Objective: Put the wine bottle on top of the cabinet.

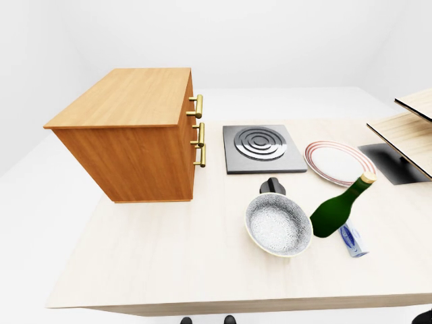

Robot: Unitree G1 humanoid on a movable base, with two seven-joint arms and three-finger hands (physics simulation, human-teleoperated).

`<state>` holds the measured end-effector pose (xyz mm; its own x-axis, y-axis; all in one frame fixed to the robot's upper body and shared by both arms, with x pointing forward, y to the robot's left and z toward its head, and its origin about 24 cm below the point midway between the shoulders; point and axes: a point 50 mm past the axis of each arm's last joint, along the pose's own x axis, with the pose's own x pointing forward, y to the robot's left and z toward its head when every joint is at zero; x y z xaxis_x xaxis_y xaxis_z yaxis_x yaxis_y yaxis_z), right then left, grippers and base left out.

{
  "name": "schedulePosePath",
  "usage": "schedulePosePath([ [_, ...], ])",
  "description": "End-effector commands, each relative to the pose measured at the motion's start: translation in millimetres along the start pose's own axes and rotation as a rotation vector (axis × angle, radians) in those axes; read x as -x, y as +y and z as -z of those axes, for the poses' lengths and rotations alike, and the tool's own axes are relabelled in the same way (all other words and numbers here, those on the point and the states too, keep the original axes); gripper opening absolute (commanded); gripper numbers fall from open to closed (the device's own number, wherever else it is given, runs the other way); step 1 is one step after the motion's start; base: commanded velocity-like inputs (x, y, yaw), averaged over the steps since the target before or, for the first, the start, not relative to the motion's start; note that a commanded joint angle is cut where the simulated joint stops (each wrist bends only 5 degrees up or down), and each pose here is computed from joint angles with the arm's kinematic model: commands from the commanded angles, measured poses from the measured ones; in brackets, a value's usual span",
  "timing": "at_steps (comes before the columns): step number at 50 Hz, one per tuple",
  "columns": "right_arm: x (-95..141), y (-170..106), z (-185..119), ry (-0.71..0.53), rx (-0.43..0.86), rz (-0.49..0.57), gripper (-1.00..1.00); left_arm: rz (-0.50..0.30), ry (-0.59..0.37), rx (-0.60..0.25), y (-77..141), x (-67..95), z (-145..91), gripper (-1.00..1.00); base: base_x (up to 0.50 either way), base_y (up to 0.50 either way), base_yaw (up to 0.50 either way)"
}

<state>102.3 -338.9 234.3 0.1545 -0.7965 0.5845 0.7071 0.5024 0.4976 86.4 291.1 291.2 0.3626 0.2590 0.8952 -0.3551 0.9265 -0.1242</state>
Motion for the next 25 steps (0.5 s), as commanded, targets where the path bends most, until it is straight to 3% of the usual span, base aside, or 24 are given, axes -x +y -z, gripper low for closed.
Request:
schedulePosePath([
  [1, 7, -21, 32, 0.139, 0.121, 0.046, 1.00, -0.002, 0.005, -0.005, 1, 0.5, 1, 1.00, 0.00, 0.00, 0.00],
  [13, 16, -37, 60, 0.266, 0.195, 0.088, 1.00, 0.000, 0.000, -0.004, 0, 0.2, 0, 1.00, 0.00, 0.00, 0.00],
  [25, 15, -34, 58, 0.246, 0.210, 0.089, 1.00, 0.001, 0.001, -0.007, 1, 0.2, 0, 1.00, 0.00, 0.00, 0.00],
])
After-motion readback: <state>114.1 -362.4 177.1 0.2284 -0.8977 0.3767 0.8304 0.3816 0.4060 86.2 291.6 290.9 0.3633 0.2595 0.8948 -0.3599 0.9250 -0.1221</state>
